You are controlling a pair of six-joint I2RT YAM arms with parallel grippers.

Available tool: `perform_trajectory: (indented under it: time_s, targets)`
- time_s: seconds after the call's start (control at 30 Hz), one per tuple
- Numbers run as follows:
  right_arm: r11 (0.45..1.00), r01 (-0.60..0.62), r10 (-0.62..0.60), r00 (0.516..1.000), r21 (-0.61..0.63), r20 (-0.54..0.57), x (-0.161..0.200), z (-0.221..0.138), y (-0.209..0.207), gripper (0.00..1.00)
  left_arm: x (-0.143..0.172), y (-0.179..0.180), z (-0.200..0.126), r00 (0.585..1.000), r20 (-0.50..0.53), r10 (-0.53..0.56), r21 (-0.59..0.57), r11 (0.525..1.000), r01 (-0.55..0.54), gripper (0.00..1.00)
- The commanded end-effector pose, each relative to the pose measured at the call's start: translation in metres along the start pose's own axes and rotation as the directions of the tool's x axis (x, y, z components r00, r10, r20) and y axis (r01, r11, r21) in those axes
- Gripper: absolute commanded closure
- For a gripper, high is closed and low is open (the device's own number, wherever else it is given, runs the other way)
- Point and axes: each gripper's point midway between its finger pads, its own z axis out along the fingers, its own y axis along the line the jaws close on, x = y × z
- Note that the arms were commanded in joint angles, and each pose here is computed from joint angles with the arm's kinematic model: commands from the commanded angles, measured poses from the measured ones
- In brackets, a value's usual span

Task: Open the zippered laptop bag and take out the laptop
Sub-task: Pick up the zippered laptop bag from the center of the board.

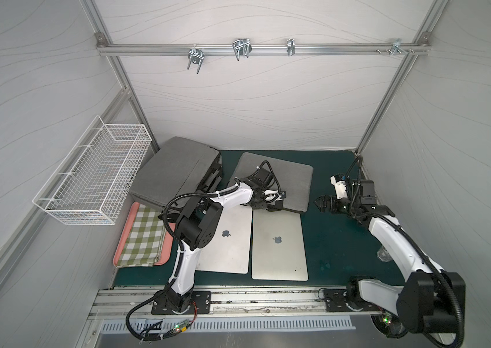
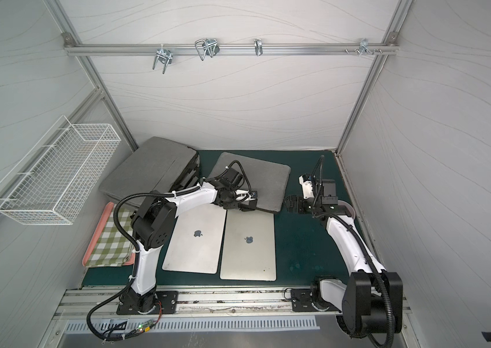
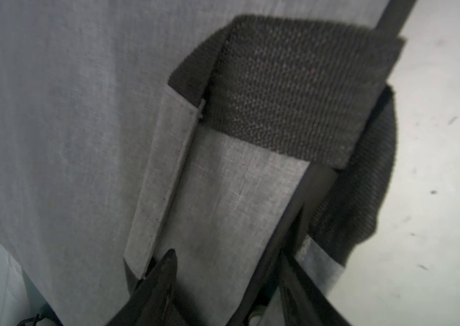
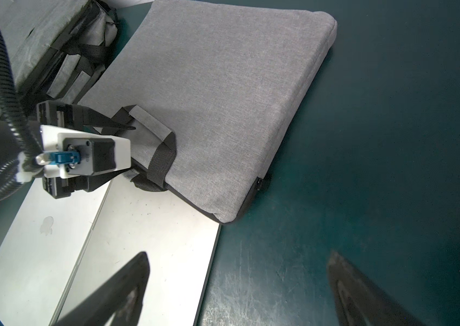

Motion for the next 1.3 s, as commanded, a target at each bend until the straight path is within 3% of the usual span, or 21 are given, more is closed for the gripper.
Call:
perform_trajectory:
  time_s: [0.0, 0.23, 0.37, 0.43, 0.53, 0.63, 0.87, 0.97, 1.17, 1.27]
  targets:
    - [1.000, -0.009, 0.009, 1.000, -0.020, -0.030, 0.009, 0.004, 0.003, 0.02, -0.002, 0.003, 0.013, 0.999, -0.017, 0.043, -0.033, 0.999, -0.043, 0.41]
    - [0.999, -0.033, 0.032, 0.999, -0.028, -0.041, 0.015, 0.009, 0.003, 0.02, 0.001, 0.031, 0.022, 0.995, -0.087, 0.048, -0.196, 0.979, -0.064, 0.43]
    - [0.999, -0.039, 0.038, 0.998, -0.036, -0.045, 0.018, 0.013, 0.002, 0.02, 0.002, 0.028, 0.026, 0.989, -0.113, 0.094, -0.191, 0.975, -0.115, 0.50]
    - [0.998, -0.041, 0.040, 0.998, -0.040, -0.045, 0.019, 0.015, 0.003, 0.03, 0.002, 0.028, 0.027, 0.988, -0.120, 0.098, -0.194, 0.974, -0.120, 0.60]
    - [0.998, -0.044, 0.043, 0.999, -0.048, -0.025, 0.018, 0.019, 0.002, 0.04, -0.001, 0.030, 0.021, 0.988, -0.118, 0.100, -0.199, 0.972, -0.123, 0.88]
    - [0.998, -0.036, 0.036, 0.999, -0.053, 0.001, 0.016, 0.025, 0.001, 0.07, -0.002, 0.033, 0.005, 0.989, -0.116, 0.088, -0.191, 0.975, -0.110, 1.00]
    - [0.992, 0.022, -0.012, 0.996, -0.125, 0.085, 0.006, 0.038, 0.010, 0.18, 0.005, 0.037, -0.034, 0.998, -0.055, 0.024, -0.152, 0.988, -0.032, 1.00]
    - [0.983, -0.033, 0.054, 0.992, -0.182, 0.113, 0.001, 0.041, 0.019, 0.21, 0.007, 0.037, -0.047, 0.999, -0.045, 0.030, -0.114, 0.993, -0.035, 1.00]
    - [0.960, -0.041, 0.071, 0.993, -0.276, 0.099, 0.017, 0.056, 0.045, 0.23, 0.025, 0.038, -0.077, 0.999, -0.023, 0.030, -0.022, 0.999, -0.030, 1.00]
    - [0.932, -0.070, 0.100, 0.993, -0.355, 0.065, 0.028, 0.067, 0.056, 0.28, 0.038, 0.047, -0.080, 0.997, -0.073, 0.026, -0.019, 0.999, -0.028, 1.00]
